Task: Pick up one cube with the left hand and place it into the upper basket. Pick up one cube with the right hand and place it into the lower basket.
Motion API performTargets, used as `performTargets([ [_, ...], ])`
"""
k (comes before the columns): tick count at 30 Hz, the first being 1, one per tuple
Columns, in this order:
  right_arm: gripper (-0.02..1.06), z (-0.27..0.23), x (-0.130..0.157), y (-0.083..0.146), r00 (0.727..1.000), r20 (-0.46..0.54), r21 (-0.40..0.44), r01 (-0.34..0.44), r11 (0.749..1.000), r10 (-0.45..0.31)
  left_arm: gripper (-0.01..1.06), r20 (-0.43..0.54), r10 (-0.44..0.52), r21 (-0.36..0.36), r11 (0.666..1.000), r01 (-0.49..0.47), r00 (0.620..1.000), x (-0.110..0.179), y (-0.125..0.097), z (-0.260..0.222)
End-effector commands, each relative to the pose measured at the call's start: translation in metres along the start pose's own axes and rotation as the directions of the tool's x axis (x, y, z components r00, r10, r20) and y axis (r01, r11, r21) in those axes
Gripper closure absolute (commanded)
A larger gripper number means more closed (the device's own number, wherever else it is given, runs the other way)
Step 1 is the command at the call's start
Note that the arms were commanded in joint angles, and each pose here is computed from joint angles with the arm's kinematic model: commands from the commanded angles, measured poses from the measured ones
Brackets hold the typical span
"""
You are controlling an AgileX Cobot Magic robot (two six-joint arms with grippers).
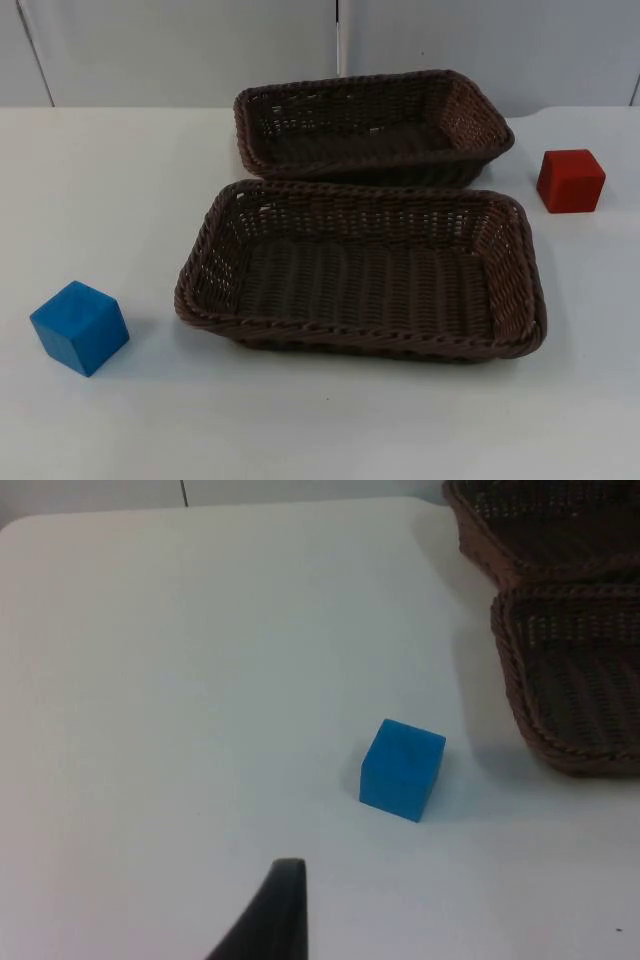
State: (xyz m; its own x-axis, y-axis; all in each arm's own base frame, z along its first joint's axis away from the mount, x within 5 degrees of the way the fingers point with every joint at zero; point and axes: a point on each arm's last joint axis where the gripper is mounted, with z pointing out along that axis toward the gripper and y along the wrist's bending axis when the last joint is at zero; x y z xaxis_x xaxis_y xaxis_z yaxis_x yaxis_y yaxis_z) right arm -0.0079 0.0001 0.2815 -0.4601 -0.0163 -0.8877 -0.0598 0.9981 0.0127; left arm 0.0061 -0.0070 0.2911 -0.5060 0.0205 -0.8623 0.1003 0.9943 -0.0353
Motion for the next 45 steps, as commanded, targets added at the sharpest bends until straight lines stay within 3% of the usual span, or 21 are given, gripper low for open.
performTargets([
  [1, -0.01, 0.001, 0.001, 0.0, 1.0, 0.003, 0.006, -0.001, 1.0, 0.001, 0.0, -0.018, -0.014, 0.005, 1.0, 0.014, 1.0, -0.005, 0.0, 0.003],
  [27, -0.01, 0.001, 0.001, -0.001, 1.0, 0.003, 0.01, 0.003, 1.0, -0.003, 0.0, -0.214, -0.028, -0.001, 1.0, 0.029, 0.976, -0.028, 0.004, 0.052],
  [45, -0.01, 0.001, 0.001, -0.001, 1.0, 0.003, 0.01, 0.003, 1.0, -0.003, 0.0, -0.298, -0.025, -0.007, 1.0, 0.024, 0.954, -0.053, 0.008, 0.095],
])
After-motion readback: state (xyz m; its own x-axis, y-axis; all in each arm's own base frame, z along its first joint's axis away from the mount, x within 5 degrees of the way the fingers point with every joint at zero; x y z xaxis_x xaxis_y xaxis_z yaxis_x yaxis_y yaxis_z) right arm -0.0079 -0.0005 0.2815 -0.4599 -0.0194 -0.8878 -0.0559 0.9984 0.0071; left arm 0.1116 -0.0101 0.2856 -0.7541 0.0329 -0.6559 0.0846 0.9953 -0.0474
